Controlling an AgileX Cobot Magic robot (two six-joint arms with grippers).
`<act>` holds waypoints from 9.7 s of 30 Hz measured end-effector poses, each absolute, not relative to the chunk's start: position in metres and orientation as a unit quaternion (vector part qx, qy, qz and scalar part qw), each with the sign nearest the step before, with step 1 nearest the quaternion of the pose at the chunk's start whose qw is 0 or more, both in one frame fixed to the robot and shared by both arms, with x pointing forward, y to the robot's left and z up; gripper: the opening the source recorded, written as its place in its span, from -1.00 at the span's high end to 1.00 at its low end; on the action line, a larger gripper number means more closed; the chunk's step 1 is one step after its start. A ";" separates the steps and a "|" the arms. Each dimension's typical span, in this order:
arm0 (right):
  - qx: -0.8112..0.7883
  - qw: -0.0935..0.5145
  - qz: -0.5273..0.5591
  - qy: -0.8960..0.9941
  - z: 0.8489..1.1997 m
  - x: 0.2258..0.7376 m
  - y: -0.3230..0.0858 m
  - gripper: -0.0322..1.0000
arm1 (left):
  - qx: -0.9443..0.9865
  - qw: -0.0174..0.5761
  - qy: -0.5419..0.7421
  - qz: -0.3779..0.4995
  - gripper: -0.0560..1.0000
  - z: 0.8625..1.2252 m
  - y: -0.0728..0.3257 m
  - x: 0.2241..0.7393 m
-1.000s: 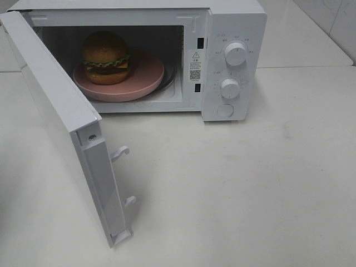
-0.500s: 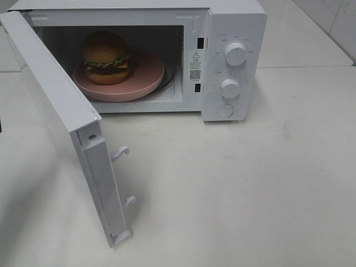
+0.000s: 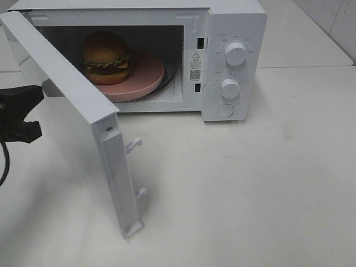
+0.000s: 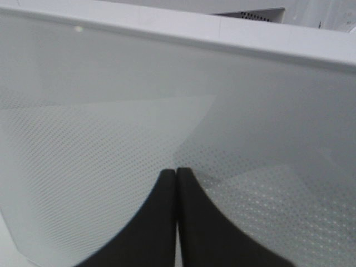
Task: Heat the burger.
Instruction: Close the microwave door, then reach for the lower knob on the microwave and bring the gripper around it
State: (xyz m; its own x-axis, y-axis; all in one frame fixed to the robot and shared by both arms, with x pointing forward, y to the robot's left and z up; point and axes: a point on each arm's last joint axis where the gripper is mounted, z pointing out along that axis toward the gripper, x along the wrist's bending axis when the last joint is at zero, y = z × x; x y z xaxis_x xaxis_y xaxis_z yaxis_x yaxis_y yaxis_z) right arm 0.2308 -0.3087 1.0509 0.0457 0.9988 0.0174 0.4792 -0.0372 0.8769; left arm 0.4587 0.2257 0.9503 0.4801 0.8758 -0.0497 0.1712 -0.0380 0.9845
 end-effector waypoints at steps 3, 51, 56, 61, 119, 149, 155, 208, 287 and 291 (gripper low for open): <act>0.625 0.363 0.357 0.591 1.051 0.231 -0.309 -0.55 | 0.648 0.566 0.402 0.314 0.89 0.946 0.215 0.458; 0.625 0.363 0.357 0.591 1.051 0.231 -0.309 -0.54 | 0.596 0.550 0.461 0.361 0.89 0.951 0.072 0.556; 0.625 0.363 0.357 0.591 1.051 0.231 -0.309 -0.54 | 0.608 0.544 0.460 0.350 0.89 0.949 0.064 0.563; 0.625 0.363 0.358 0.591 1.051 0.231 -0.309 -0.54 | 0.615 0.541 0.459 0.343 0.89 0.952 0.060 0.570; 0.625 0.363 0.358 0.591 1.051 0.231 -0.309 -0.51 | 0.762 0.190 0.618 -0.032 -0.95 1.053 0.254 0.472; 0.625 0.363 0.358 0.591 1.051 0.231 -0.309 -0.51 | 0.683 0.253 0.663 0.172 -0.95 1.047 0.292 0.317; 0.625 0.363 0.358 0.591 1.051 0.231 -0.309 -0.51 | 0.670 0.295 0.643 0.227 -0.95 1.051 0.291 0.289; 0.625 0.362 0.358 0.591 1.051 0.231 -0.308 -0.51 | 0.616 0.393 0.583 0.356 -0.95 1.058 0.289 0.231; 0.541 0.398 0.451 0.588 1.050 0.460 -0.279 -0.51 | 0.616 0.393 0.582 0.356 -0.95 1.058 0.289 0.231; 0.532 0.414 0.478 0.564 1.032 0.469 -0.278 -0.51 | 0.616 0.393 0.582 0.356 -0.95 1.058 0.289 0.231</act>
